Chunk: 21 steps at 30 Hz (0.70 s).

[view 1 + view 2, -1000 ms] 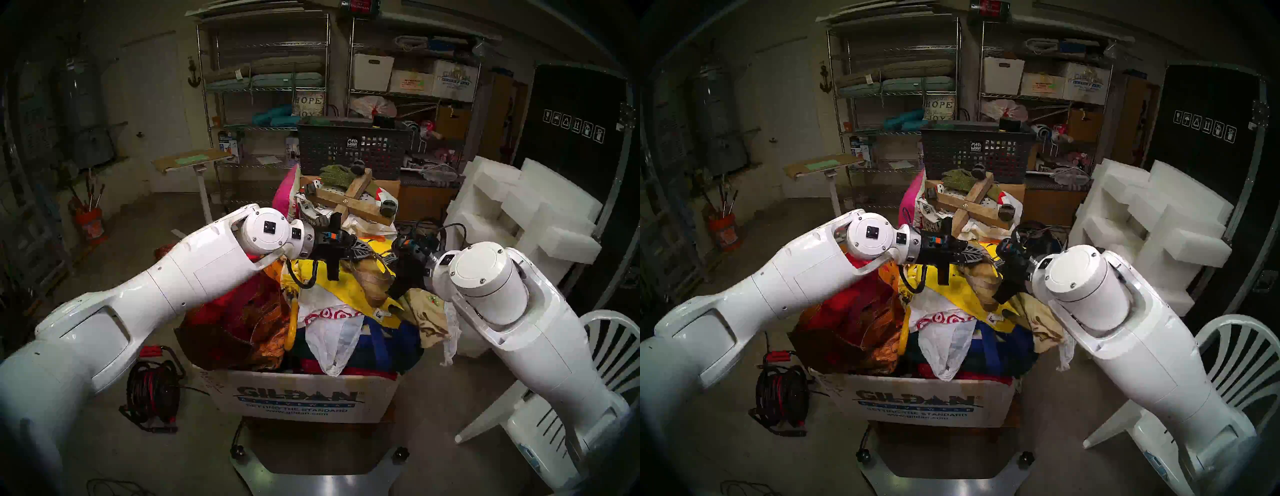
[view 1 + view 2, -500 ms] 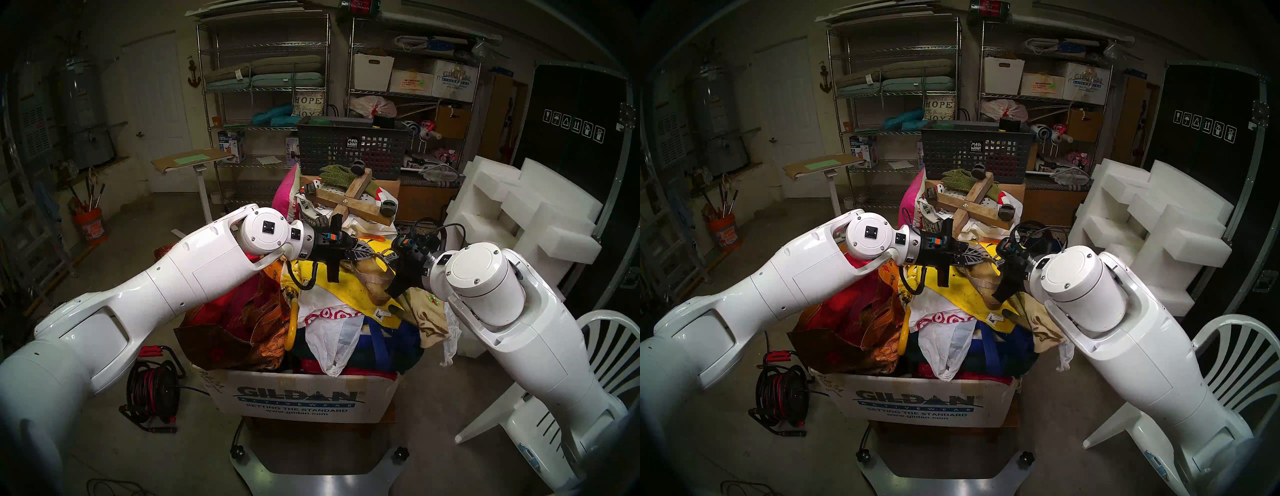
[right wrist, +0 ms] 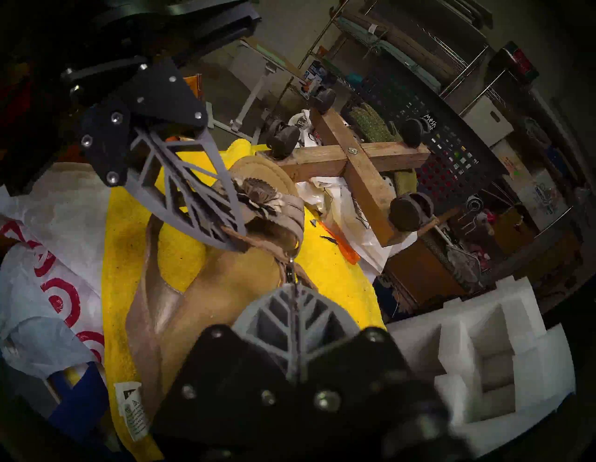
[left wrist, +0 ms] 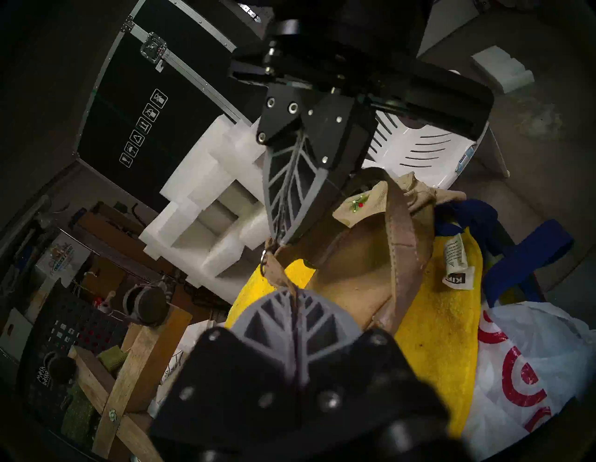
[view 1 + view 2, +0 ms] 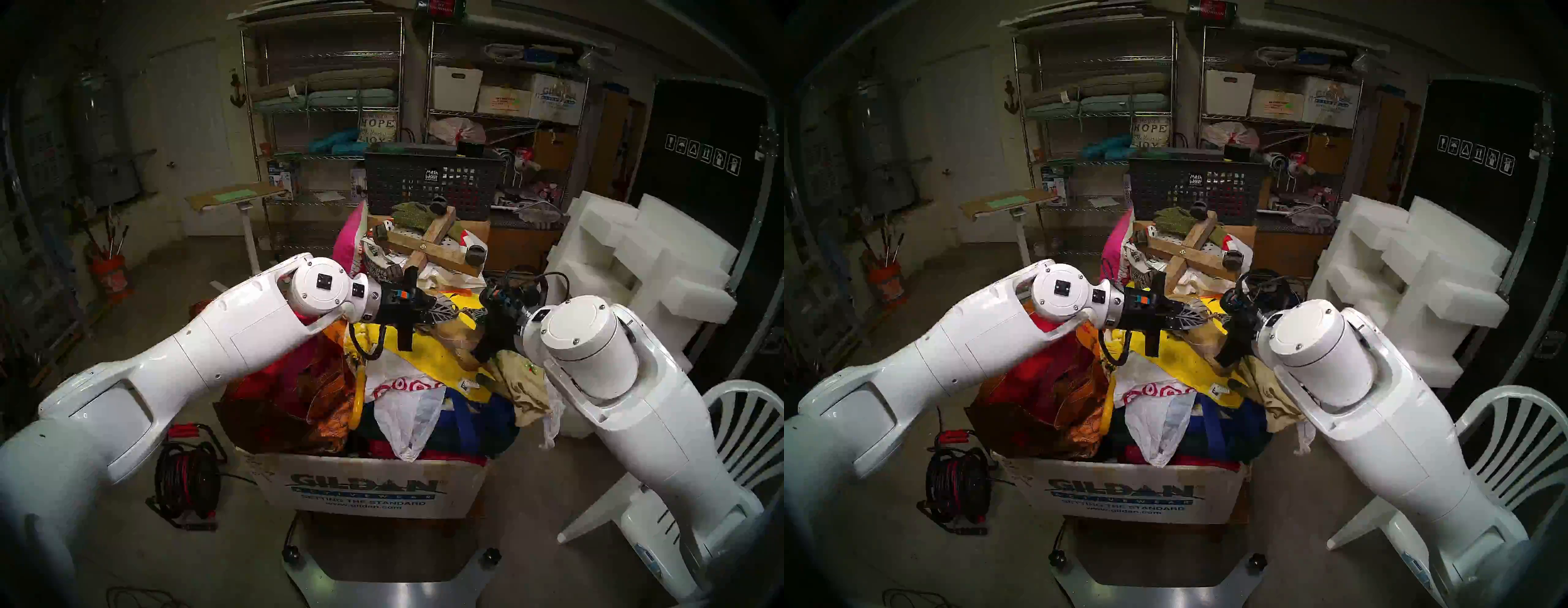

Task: Unbuckle a shoe

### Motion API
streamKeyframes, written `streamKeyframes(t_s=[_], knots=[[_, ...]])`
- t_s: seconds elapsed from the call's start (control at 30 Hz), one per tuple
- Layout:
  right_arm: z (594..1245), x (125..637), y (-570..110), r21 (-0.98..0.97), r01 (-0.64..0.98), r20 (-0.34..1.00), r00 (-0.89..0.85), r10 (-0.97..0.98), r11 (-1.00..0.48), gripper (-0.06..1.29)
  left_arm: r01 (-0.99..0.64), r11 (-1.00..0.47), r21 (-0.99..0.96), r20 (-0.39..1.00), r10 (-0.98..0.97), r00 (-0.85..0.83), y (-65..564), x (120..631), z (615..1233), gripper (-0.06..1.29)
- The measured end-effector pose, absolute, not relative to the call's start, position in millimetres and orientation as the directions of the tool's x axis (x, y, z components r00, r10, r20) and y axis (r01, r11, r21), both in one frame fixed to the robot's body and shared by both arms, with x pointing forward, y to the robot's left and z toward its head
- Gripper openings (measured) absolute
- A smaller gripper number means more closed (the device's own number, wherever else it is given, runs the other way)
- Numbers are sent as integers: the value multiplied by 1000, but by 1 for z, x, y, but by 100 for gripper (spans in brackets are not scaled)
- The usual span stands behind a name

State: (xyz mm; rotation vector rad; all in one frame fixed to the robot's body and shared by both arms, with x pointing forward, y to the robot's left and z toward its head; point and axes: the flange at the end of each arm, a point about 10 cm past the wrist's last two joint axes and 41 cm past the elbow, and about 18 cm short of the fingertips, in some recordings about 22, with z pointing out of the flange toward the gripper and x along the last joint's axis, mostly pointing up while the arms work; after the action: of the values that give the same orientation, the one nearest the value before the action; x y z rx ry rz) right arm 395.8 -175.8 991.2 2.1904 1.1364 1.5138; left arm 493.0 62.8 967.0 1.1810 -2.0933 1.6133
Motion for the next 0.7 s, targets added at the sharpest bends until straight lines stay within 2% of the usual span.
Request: streamKeyframes(t_s=[0.7], knots=[[989, 395, -175, 588, 449, 688, 161, 708, -673, -3, -711, 53, -701, 620, -447, -645, 71, 489, 969, -2]])
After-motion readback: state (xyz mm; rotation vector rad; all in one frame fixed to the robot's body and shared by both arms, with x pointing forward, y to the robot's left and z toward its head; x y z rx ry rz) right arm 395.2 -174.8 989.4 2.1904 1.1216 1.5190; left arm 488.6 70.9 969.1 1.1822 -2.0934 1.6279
